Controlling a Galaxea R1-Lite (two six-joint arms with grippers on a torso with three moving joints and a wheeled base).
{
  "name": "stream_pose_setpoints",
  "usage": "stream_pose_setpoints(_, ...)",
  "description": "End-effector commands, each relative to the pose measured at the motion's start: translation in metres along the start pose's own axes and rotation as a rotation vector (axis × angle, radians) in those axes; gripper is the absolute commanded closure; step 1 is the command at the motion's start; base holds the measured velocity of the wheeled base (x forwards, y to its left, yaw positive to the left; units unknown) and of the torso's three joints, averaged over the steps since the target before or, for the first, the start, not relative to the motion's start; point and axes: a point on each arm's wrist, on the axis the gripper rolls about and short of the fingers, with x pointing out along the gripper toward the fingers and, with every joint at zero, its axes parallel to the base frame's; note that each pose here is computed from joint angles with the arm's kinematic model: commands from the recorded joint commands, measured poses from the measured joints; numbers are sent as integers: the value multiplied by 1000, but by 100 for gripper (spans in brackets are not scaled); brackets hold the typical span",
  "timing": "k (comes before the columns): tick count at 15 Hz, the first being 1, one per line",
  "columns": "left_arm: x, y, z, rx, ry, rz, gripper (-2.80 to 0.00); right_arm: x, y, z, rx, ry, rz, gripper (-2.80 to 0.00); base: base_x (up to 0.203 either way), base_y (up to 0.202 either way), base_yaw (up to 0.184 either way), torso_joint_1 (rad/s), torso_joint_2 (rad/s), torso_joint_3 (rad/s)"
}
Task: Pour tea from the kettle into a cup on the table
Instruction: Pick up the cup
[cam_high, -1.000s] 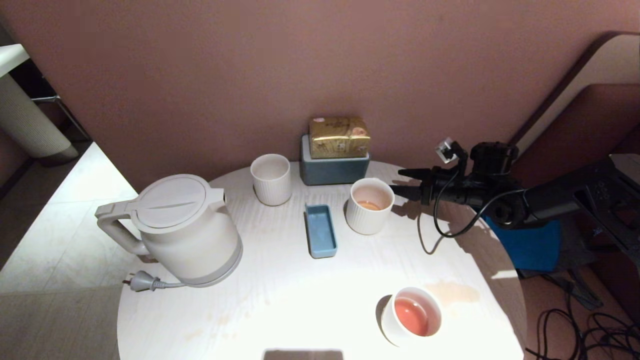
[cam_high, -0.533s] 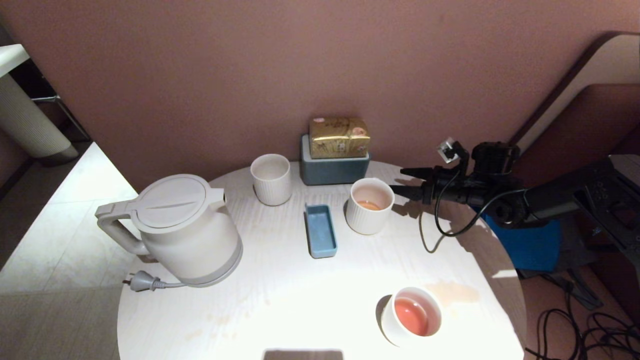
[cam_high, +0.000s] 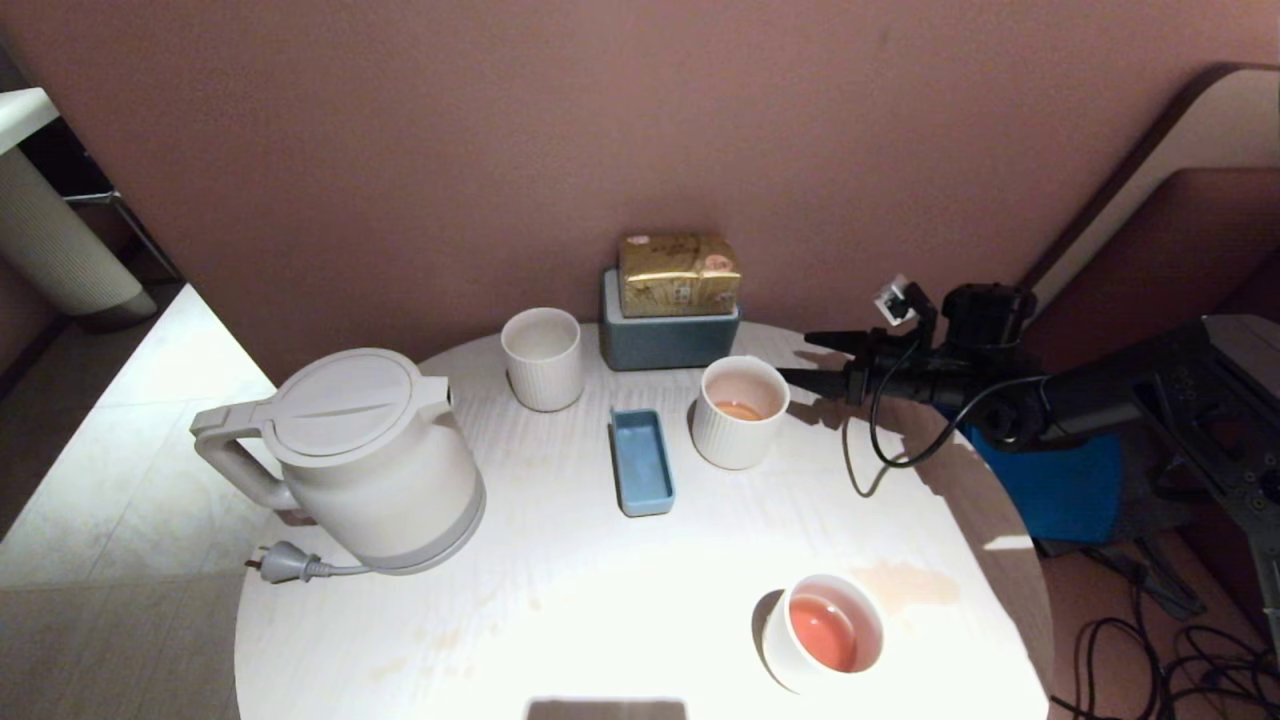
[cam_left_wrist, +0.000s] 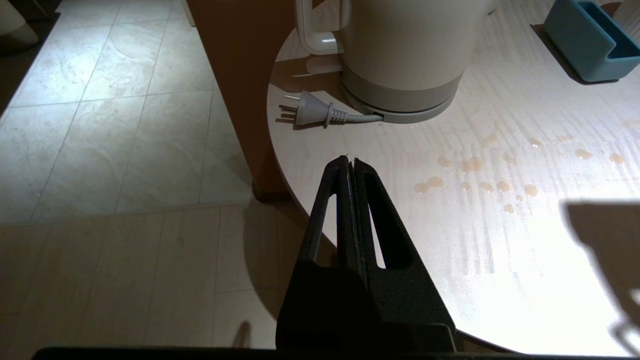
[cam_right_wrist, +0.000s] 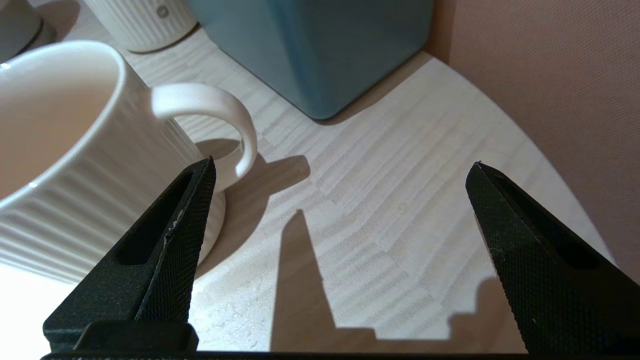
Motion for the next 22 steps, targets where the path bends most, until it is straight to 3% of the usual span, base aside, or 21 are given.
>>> stream_pose_setpoints(1,0,0,0,0,-1,0,0,2,-2,-8,8,6,5,-280,0,0,0,0,0,0)
stream_pose_setpoints(10,0,0,0,0,-1,0,0,9,-7,-6,1,3,11,-280,0,0,0,0,0,0)
stream_pose_setpoints(22,0,0,0,0,-1,0,0,36,11,-1,0,1,75,-280,0,0,0,0,0,0)
